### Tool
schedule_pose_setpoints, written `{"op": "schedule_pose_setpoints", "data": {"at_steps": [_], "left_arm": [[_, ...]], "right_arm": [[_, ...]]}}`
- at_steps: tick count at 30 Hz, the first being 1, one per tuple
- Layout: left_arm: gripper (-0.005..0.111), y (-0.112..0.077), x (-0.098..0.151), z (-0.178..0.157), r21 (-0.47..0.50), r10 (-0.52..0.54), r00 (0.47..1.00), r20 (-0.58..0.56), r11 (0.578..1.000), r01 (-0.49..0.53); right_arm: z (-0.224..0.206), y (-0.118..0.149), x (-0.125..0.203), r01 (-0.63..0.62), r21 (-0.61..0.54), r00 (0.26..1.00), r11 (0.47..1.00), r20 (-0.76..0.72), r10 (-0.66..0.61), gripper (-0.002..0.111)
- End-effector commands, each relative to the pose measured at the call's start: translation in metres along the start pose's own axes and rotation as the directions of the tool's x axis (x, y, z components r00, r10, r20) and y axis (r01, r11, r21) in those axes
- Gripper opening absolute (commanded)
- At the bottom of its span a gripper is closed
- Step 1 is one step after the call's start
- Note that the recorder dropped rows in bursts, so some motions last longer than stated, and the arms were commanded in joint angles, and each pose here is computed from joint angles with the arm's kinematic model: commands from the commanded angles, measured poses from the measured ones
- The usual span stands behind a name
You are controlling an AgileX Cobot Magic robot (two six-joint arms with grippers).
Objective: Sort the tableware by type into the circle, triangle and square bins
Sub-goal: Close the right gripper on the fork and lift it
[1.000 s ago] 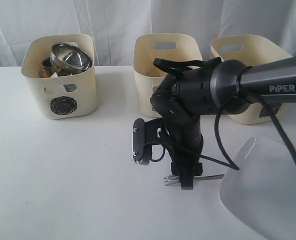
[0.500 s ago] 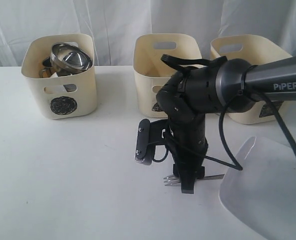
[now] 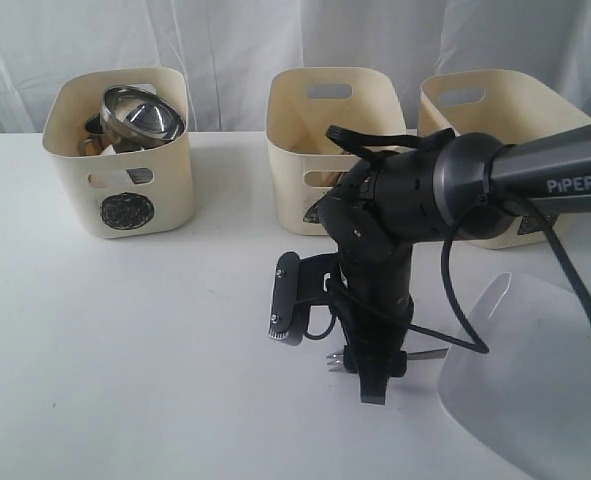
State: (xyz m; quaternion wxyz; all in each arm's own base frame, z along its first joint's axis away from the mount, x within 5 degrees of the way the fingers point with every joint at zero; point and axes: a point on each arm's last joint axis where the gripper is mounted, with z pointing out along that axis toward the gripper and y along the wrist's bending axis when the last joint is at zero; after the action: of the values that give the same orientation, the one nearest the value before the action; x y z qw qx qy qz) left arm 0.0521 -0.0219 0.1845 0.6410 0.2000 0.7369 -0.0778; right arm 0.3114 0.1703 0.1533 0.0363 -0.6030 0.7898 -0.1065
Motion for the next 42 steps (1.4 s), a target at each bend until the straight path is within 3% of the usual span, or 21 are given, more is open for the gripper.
{"op": "schedule_pose_setpoints", "data": {"at_steps": [1,18,20,24,28,35,42], "left_arm": [[0.000,0.000,0.001,0.000,-0.002,-0.002,1.000,0.001,1.000,0.002],[0.000,0.000,0.001,0.000,-0.002,-0.002,1.000,0.001,1.000,0.002],[0.000,0.000,0.001,0.000,-0.002,-0.002,1.000,0.001,1.000,0.002],[0.000,0.000,0.001,0.000,-0.002,-0.002,1.000,0.001,1.000,0.002],[0.000,0.000,0.001,0.000,-0.002,-0.002,1.000,0.001,1.000,0.002],[0.000,0.000,0.001,0.000,-0.002,-0.002,1.000,0.001,1.000,0.002],[0.000,0.000,0.001,0.000,-0.002,-0.002,1.000,0.001,1.000,0.002]], "right_arm": [[-0.001,0.002,0.000,0.026,-0.028,0.999,0.999,0.031,-0.025,0.064],[0.016,0.009,-0.004,0.151,-0.102,0.988,0.983,0.034,-0.148,0.063],[0.017,0.009,-0.004,0.152,-0.105,0.988,0.983,0.034,-0.150,0.058],[0.017,0.008,-0.006,0.151,-0.093,0.988,0.984,0.045,-0.148,0.025],[0.017,0.004,-0.010,0.150,-0.042,0.985,0.988,0.092,-0.145,0.009],[0.003,-0.008,-0.020,0.122,0.018,0.982,0.992,0.145,-0.123,0.003],[-0.035,-0.025,-0.030,-0.136,0.094,0.940,0.986,0.327,0.098,0.003]]}}
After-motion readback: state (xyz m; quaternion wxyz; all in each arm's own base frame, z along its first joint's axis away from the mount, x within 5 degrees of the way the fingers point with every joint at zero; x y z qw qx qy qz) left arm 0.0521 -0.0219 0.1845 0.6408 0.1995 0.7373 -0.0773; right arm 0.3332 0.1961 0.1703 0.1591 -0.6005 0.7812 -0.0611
